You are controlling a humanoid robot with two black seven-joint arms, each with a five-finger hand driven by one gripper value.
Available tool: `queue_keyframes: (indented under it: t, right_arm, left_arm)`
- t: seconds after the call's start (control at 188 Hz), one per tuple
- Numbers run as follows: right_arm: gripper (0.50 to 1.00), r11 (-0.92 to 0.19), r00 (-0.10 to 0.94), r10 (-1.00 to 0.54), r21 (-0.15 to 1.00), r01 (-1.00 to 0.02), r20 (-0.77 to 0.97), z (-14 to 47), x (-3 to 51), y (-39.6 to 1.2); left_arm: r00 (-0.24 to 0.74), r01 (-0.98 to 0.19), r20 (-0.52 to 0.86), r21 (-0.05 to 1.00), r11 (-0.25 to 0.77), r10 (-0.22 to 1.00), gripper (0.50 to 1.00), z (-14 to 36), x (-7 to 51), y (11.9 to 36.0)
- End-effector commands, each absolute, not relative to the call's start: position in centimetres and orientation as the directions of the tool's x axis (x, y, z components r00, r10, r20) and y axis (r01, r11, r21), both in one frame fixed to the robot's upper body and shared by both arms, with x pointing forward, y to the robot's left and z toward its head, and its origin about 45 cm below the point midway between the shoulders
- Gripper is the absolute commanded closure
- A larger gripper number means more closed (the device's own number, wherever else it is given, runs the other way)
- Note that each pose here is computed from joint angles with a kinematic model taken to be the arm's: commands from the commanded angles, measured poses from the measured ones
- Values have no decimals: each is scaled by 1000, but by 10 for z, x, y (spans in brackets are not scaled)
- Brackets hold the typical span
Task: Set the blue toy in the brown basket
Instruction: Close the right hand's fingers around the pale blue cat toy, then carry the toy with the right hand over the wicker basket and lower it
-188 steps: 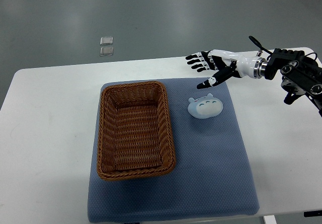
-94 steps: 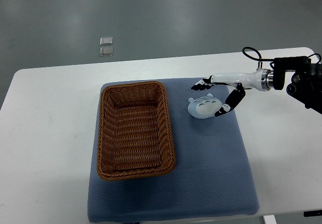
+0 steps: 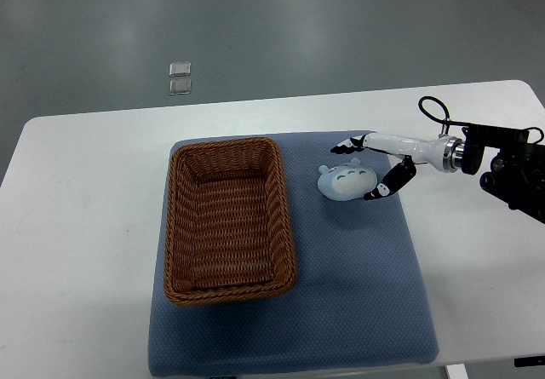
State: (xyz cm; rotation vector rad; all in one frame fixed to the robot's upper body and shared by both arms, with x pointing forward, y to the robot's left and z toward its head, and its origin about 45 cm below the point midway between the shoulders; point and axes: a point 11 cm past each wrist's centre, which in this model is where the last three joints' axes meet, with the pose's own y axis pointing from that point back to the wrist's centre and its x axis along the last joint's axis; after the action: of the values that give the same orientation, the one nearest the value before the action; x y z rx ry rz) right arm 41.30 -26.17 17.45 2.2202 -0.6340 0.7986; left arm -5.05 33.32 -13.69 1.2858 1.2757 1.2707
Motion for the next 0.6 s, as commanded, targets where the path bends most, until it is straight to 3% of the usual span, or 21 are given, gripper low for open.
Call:
queue_keyframes:
  t: [0.0,0.042,0.165,0.308,0.594]
  right_arm:
    - [703,-648,686,-210,426,-632,697,174,414,-258]
    - [720,-654,689,-210,424,-626,694,172,414,-252]
    - [883,-655,691,-215,423,-626,690,170,414,-250]
    - [999,-657,692,-218,421,-626,688,169,413,-250]
    - [1000,-693,659,-278,329,-642,699,197,427,-238]
  left_arm:
    - [-59,76,72,995,-67,996,500,-137,-51,333]
    - [-59,75,71,995,-67,996,500,-137,-50,333]
    - [-59,76,72,995,-67,996,500,-137,-51,333]
    - [-59,75,71,995,-67,996,500,-137,-50,333]
    - [-59,76,72,995,-67,996,500,-137,-51,333]
